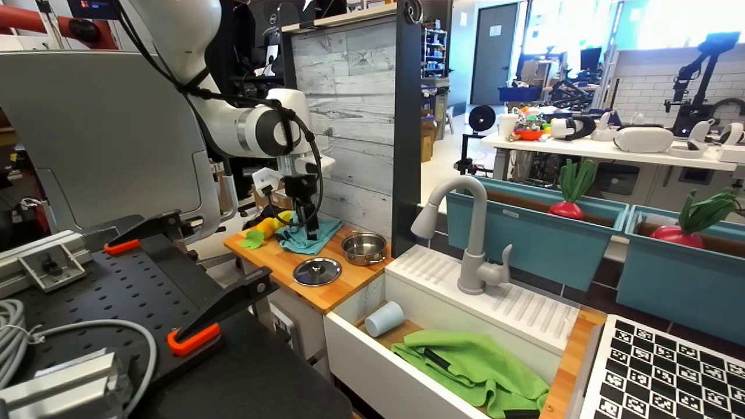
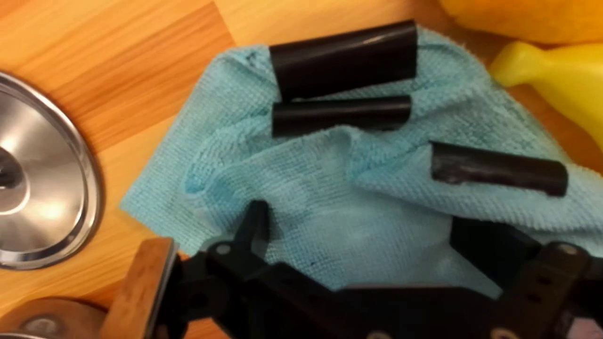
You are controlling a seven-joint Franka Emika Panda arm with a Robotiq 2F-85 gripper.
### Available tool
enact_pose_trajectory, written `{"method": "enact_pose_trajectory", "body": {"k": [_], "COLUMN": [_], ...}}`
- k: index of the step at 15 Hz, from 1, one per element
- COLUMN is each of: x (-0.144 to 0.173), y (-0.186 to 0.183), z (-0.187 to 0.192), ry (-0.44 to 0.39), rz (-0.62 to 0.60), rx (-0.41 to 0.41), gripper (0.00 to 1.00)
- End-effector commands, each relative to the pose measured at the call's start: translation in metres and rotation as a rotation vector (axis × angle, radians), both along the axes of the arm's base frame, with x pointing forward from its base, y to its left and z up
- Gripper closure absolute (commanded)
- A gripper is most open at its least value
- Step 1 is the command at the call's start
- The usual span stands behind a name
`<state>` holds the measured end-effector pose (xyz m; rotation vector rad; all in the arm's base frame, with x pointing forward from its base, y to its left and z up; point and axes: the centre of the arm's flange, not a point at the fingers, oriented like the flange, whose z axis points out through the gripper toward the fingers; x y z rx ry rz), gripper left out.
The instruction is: Move the blue cloth forward
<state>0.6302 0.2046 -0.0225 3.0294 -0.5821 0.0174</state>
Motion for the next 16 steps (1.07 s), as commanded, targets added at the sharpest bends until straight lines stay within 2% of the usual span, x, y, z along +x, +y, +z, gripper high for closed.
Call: {"method": "enact_pose_trajectory", "body": {"k": [1, 6, 16], "x": [-0.03, -0.06, -0.111], "y": [-0.009, -0.018, -0.038], "z": [-0.008, -0.015, -0.001], "ry": [0.022, 0.031, 0.03], "rz": [0.06, 0.14, 0.241], "rx": [-0.046, -0.072, -0.068], "gripper": [0.0, 0.0, 0.0]}}
